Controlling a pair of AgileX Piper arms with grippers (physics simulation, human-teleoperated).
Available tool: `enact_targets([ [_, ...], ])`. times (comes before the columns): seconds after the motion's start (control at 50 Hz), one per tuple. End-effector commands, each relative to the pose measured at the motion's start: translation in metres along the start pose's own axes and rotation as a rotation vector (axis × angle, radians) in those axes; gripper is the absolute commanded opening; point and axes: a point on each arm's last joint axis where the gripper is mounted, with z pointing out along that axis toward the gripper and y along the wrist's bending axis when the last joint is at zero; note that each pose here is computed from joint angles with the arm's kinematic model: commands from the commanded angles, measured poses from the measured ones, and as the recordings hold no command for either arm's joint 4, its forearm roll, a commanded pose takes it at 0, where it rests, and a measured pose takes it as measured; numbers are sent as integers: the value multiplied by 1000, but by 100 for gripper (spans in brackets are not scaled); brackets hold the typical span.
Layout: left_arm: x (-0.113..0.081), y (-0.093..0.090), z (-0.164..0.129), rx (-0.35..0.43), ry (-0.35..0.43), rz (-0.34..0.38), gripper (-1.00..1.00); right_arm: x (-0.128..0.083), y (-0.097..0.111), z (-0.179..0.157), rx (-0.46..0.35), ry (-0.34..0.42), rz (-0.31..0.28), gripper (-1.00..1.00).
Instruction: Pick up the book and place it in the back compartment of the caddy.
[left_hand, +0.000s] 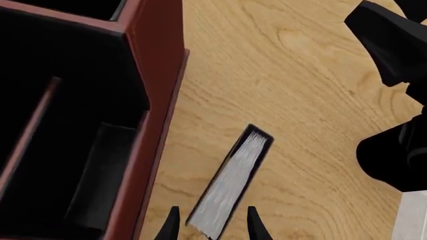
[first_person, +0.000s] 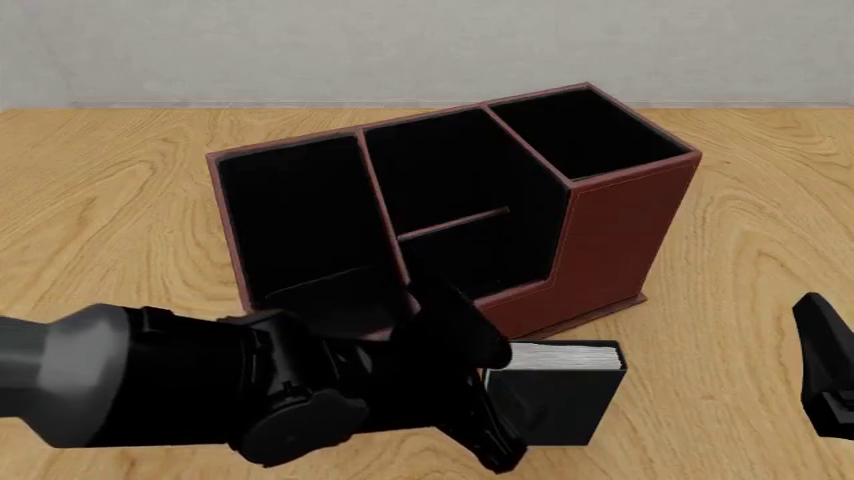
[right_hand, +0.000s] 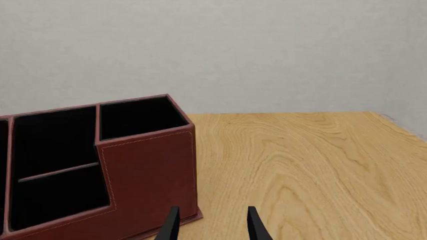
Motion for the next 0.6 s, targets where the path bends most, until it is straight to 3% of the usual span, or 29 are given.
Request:
enact_targets([
  [0.02,1,-2,3,4,9,7,100,0,0,0,0,0,0,100],
  [0.04,0,-2,2,4,8,10,100,0,0,0,0,0,0,100],
  [0.06,0,-2,2,4,8,11,-100,0,0,0,0,0,0,100],
  [0.28,-1,-6,-2,16,-12,2,-100,-1,0,0,0,0,0,100],
  [0.6,-7,-11,-15,32,-55,44,-100,0,0,0,0,0,0,100],
])
